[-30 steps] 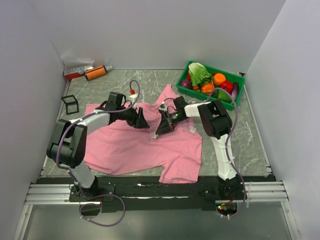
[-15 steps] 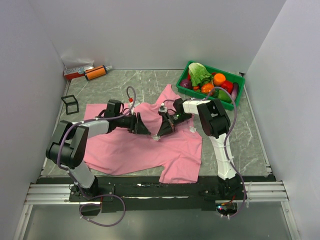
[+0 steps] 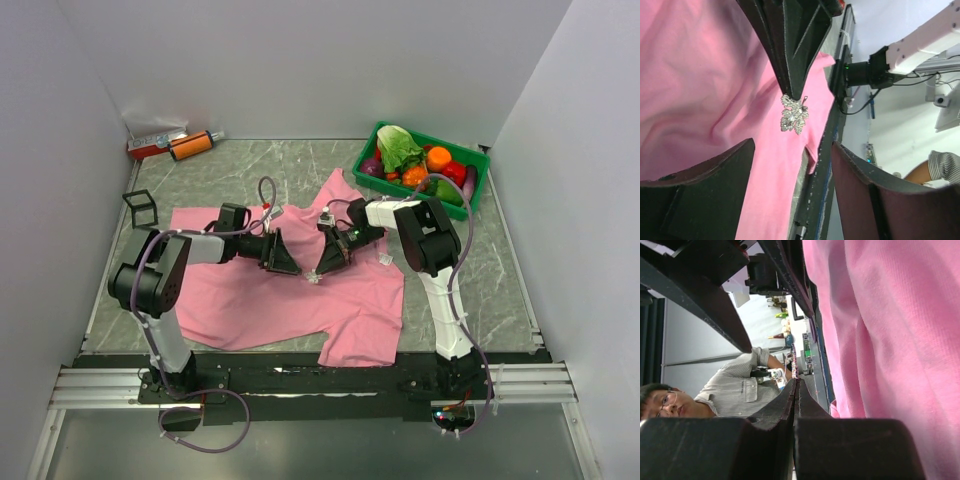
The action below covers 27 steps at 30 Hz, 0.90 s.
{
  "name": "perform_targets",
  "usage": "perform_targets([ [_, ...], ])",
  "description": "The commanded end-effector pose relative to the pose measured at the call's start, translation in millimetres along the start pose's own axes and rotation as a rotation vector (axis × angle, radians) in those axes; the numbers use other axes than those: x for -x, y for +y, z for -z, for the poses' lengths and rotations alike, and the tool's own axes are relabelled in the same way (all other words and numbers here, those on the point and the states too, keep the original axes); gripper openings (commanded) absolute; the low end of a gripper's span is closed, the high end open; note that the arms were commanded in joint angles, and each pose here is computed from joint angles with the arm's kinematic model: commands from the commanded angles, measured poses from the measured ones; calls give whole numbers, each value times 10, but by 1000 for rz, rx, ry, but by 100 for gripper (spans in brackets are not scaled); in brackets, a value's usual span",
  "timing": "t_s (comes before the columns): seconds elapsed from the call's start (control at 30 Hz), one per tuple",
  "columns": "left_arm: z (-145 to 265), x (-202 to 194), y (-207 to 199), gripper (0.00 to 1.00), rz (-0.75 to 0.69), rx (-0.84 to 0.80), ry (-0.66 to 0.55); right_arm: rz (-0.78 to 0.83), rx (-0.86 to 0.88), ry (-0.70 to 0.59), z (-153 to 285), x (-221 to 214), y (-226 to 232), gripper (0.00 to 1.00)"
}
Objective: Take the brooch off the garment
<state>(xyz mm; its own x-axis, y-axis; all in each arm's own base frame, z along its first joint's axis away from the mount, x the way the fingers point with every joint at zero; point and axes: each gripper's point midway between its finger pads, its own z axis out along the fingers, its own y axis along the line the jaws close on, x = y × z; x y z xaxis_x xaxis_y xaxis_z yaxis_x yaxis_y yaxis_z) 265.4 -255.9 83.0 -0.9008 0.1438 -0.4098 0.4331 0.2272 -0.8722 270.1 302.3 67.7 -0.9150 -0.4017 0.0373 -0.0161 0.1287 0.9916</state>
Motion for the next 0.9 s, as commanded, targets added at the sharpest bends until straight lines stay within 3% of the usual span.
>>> perform_targets([
  [0.0, -35, 81, -149, 67, -38, -91, 10, 53, 296, -39, 60, 56, 642, 0],
  [0.27, -135, 71, -258, 61, -37, -173, 81, 126, 258, -38, 46, 89, 712, 0],
  [0.7, -219, -5, -210, 41, -34, -222, 161, 183, 211, -33, 21, 83, 709, 0],
  [0.87, -240, -35, -169, 38, -38, -230, 184, 201, 197, -27, 9, 96, 708, 0],
])
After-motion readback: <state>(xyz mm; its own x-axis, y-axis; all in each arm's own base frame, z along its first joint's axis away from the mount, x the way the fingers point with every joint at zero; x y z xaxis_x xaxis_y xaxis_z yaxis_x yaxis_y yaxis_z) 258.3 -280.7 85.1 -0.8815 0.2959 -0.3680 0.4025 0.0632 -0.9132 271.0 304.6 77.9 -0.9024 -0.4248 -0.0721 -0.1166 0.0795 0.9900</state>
